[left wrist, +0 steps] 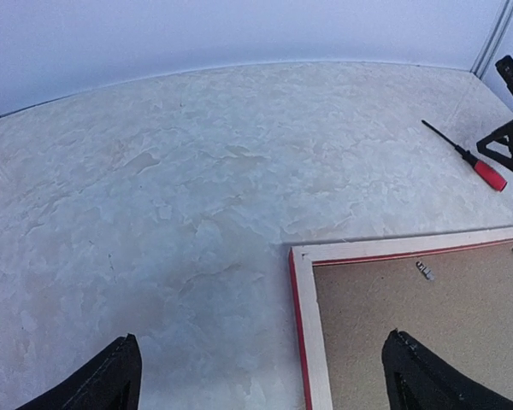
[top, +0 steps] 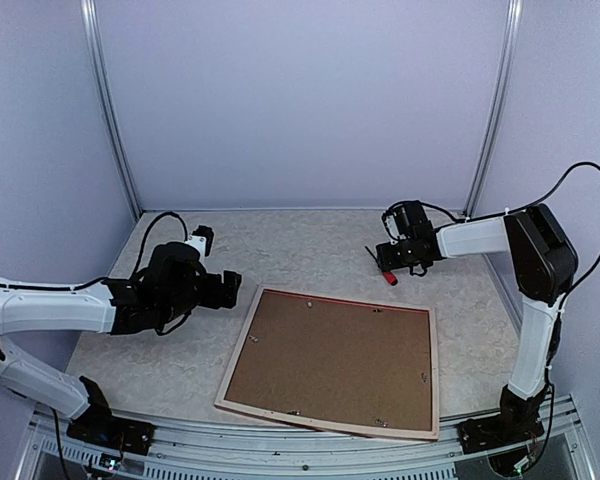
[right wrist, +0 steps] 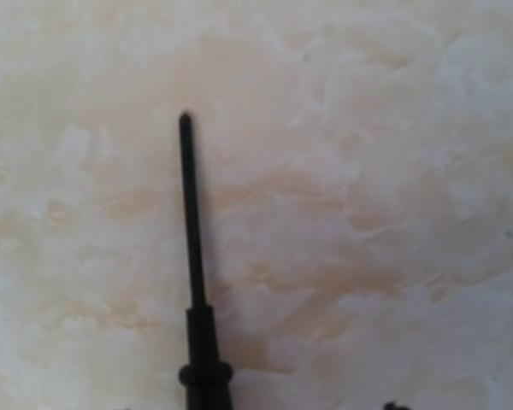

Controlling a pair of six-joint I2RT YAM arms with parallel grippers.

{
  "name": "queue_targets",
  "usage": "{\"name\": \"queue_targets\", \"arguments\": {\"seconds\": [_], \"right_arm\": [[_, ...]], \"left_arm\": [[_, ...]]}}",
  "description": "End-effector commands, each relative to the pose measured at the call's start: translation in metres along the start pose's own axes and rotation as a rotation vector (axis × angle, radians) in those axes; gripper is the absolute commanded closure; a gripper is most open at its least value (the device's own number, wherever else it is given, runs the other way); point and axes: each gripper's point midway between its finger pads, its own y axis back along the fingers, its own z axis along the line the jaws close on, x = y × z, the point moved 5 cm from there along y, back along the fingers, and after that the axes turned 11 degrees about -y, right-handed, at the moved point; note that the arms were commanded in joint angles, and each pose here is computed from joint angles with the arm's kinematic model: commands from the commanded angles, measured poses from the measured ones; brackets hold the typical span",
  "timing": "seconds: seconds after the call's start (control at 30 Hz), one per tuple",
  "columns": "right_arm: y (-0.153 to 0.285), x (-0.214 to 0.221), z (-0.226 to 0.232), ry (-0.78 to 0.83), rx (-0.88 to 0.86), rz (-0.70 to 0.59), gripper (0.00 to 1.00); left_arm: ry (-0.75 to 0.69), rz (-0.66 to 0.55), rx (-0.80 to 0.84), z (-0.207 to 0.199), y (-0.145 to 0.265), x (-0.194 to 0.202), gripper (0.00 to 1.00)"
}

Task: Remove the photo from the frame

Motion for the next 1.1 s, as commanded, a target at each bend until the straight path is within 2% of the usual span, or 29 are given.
{"name": "queue_targets", "arguments": {"seconds": [0.0,0.1,0.17,0.23,0.3,0.33,0.5,0.6,0.8,0.9,1.07], "right_arm": [[0.023,-0.024,-0.002,-0.008,0.012,-0.053,0.34],[0.033,-0.027,-0.004,-0.014,0.012,-0.073,0.28],[0.040,-0.029,-0.005,-0.015,0.015,-0.087,0.18],[0.047,-0.031,-0.007,-0.015,0.025,-0.091,0.13],[0.055,-0.033,-0.008,-0.015,0.032,-0.094,0.09],[0.061,-0.036,-0.009,-0.018,0.030,-0.105,0.02],[0.080,-0.040,-0.013,-0.031,0.036,-0.138,0.00],[0.086,-0.037,-0.014,-0.042,0.033,-0.139,0.01],[0.100,-0.028,-0.021,-0.049,0.046,-0.129,0.01],[0.110,-0.024,-0.022,-0.055,0.030,-0.134,0.00],[0.128,-0.021,-0.024,-0.061,0.015,-0.144,0.00]], "left_arm": [[0.000,-0.083,-0.035,0.008,0.011,-0.015,0.01],[0.013,-0.109,-0.062,0.012,0.015,-0.022,0.01],[0.027,-0.138,-0.073,0.015,0.017,-0.028,0.01],[0.043,-0.169,-0.075,0.017,0.018,-0.034,0.01],[0.054,-0.189,-0.028,0.013,0.017,-0.040,0.01],[0.055,-0.202,0.025,0.010,0.016,-0.044,0.01],[0.074,-0.224,0.169,-0.005,0.010,-0.056,0.01],[-0.013,-0.230,0.238,-0.029,0.009,-0.059,0.01],[-0.281,-0.293,0.395,-0.104,0.023,-0.050,0.01],[-0.397,-0.306,0.472,-0.137,0.027,-0.036,0.01],[-0.517,-0.399,0.593,-0.173,0.043,-0.006,0.01]]}}
